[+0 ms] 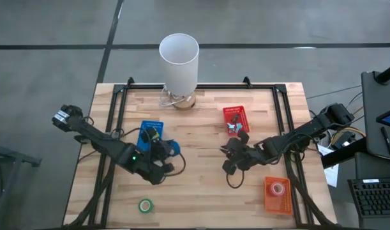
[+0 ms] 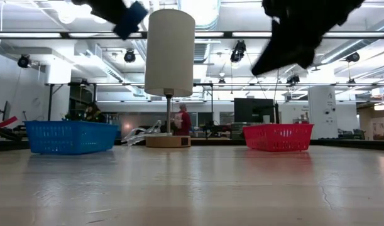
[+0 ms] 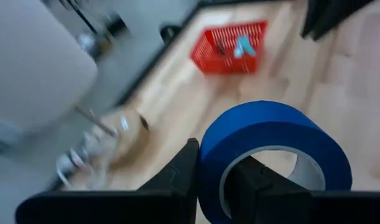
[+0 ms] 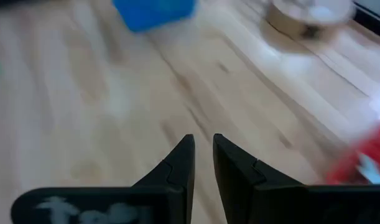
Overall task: Pick and place Stapler, Stapler remover, tape
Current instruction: Put the blue tape into the orange basket
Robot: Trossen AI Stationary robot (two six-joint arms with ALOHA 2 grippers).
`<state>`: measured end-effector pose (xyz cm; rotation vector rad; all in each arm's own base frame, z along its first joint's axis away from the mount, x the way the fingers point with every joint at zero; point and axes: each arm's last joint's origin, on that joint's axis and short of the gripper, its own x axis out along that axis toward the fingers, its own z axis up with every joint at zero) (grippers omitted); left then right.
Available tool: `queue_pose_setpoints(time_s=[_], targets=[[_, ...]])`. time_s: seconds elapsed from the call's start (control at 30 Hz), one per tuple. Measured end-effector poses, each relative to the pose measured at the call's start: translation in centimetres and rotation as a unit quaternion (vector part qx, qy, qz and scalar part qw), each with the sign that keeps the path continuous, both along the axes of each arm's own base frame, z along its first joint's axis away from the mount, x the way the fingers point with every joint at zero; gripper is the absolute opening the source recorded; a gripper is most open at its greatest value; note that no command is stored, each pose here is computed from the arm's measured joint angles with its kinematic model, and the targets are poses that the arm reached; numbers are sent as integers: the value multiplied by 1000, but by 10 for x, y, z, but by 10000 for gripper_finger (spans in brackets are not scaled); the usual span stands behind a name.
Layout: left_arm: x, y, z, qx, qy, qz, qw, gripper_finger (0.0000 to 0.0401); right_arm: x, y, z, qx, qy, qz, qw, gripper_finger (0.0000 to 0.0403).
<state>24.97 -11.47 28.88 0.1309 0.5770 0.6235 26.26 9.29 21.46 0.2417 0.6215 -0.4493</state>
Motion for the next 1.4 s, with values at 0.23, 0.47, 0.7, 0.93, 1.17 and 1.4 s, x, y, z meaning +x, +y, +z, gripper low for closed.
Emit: queue_pose_setpoints(time_s=[0.23, 0.47, 0.7, 0.93, 1.17, 1.4], targets=[[29, -12, -16, 111, -40, 37, 992, 58, 16, 16, 17, 4, -114, 70, 991, 52], [54, -24, -29, 148, -111, 95, 978, 58, 34, 30, 18, -24, -200, 103, 974, 58], [66, -31, -40, 159, -104, 87, 978, 58, 48, 35, 11, -33, -230, 107, 967, 129], [69, -33, -43, 151, -115, 90, 978, 58, 59, 38, 10, -36, -243, 82, 966, 224], [71, -35, -43, 140, -127, 89, 978, 58, 67, 36, 8, -46, -241, 60, 968, 273], [73, -37, -43, 131, -128, 79, 980, 58, 70, 29, 8, -45, -242, 49, 968, 285]])
